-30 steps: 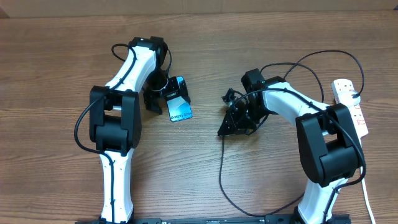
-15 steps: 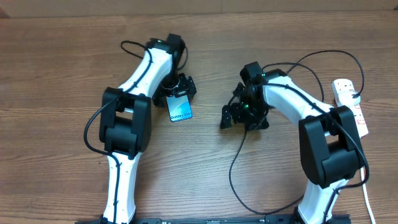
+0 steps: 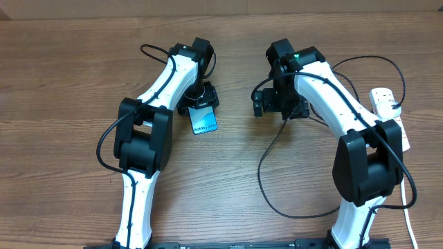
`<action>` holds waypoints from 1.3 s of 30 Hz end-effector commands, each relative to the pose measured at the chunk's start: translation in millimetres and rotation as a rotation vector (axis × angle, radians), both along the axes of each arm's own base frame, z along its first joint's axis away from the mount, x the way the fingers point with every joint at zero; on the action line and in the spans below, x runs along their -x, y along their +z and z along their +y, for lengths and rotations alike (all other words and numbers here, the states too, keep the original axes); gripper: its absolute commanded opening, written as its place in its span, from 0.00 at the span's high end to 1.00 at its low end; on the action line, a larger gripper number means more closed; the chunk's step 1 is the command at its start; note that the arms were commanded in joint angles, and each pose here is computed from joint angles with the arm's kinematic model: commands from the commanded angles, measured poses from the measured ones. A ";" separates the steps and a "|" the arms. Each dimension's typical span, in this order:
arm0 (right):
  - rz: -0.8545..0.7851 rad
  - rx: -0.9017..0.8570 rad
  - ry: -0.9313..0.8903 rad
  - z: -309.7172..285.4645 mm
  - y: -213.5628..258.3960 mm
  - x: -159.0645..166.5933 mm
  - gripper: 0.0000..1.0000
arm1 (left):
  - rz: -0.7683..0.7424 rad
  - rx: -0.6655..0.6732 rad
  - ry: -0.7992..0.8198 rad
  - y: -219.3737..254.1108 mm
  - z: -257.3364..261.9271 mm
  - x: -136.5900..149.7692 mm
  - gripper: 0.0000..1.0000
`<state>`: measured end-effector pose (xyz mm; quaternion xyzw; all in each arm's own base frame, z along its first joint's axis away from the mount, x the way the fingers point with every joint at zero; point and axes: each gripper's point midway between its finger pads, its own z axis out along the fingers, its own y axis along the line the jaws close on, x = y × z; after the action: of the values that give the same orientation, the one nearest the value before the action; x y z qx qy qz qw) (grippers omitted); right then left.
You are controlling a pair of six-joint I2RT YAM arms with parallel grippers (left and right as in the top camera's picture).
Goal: Plug charger to phone and switch on socket
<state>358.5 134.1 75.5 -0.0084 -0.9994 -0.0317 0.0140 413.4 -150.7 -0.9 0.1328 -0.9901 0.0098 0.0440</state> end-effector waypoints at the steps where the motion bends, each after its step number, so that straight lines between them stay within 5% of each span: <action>1: 0.001 0.073 -0.027 -14.3 3.6 3.1 0.00 | 0.147 -0.059 -0.032 -48.6 13.8 28.5 0.26; 11: 0.054 0.444 -0.109 -81.0 18.1 27.9 0.00 | 0.200 0.028 -0.133 -45.4 8.5 38.8 0.30; 20: 0.088 -0.423 0.124 70.5 20.7 21.7 0.00 | 0.242 0.135 -0.211 -40.7 -3.2 49.0 0.30; 24: 0.039 -0.451 0.100 91.2 9.7 13.7 0.00 | 0.246 0.125 -0.221 -40.6 -0.9 50.0 0.27; 29: 0.030 -0.456 0.133 102.1 1.8 18.6 0.00 | 0.221 0.021 -0.168 -39.8 13.2 42.0 0.00; 32: -0.001 -0.466 0.141 103.4 8.6 14.7 0.00 | 0.176 -0.073 -0.138 -26.8 25.7 27.0 0.00; 39: -0.028 -0.458 0.141 99.9 10.6 8.9 0.00 | 0.058 -0.053 -0.107 -12.4 12.7 -4.3 0.00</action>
<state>347.6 236.5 73.8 0.0652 -0.9653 -0.2521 0.0177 410.1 -146.0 1.5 0.0601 -0.9950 0.0072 0.0798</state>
